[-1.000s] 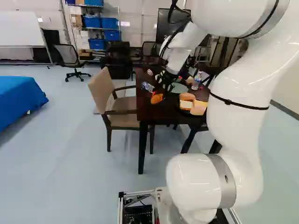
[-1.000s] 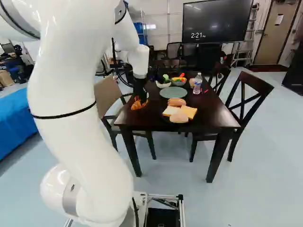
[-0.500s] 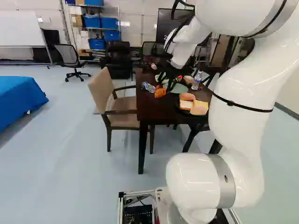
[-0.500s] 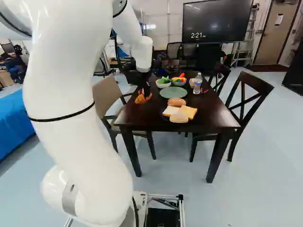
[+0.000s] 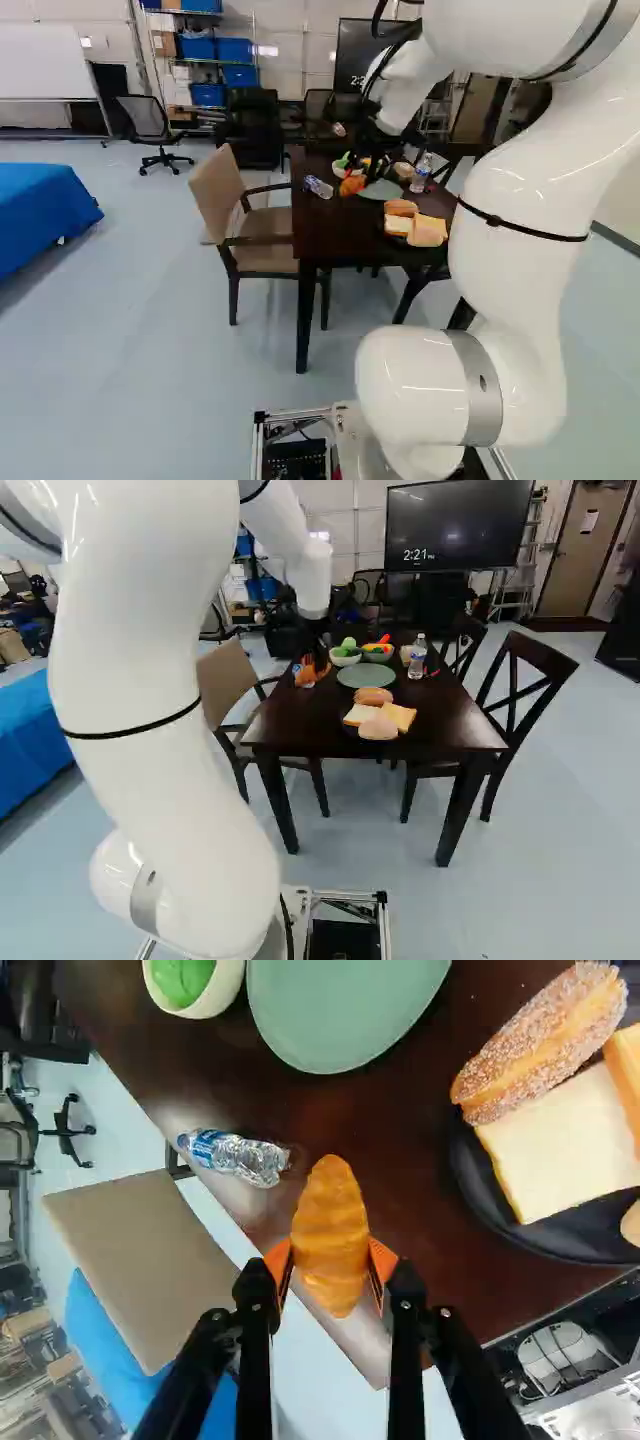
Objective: Move the croissant to the empty plate
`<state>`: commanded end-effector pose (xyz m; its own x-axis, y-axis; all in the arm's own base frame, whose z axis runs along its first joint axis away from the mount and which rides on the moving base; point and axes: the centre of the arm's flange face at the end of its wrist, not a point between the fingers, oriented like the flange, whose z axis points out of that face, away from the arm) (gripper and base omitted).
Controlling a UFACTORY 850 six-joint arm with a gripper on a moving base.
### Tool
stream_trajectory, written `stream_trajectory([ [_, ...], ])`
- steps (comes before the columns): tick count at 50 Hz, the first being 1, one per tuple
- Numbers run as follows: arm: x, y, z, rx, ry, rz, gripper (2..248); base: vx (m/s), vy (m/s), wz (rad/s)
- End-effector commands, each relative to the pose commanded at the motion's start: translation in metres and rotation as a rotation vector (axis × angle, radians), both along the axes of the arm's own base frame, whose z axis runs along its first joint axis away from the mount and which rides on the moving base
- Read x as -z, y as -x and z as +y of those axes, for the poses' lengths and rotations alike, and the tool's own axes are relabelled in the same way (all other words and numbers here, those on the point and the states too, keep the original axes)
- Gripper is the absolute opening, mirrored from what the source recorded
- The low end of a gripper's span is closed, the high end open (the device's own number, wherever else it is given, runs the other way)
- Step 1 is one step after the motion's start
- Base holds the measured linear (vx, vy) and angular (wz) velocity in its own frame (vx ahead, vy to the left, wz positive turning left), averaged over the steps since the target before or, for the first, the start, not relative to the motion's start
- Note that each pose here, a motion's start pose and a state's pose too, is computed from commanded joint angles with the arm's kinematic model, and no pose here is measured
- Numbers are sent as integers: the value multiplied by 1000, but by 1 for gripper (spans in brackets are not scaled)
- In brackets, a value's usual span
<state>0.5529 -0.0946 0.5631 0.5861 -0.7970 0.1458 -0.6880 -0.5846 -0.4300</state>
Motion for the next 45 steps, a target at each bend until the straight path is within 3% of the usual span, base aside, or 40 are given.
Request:
stream_trajectory([
  [8, -11, -6, -11, 17, 5, -23, 119, 0, 0, 0],
  [45, -8, -54, -68, 88, 14, -53, 119, 0, 0, 0],
])
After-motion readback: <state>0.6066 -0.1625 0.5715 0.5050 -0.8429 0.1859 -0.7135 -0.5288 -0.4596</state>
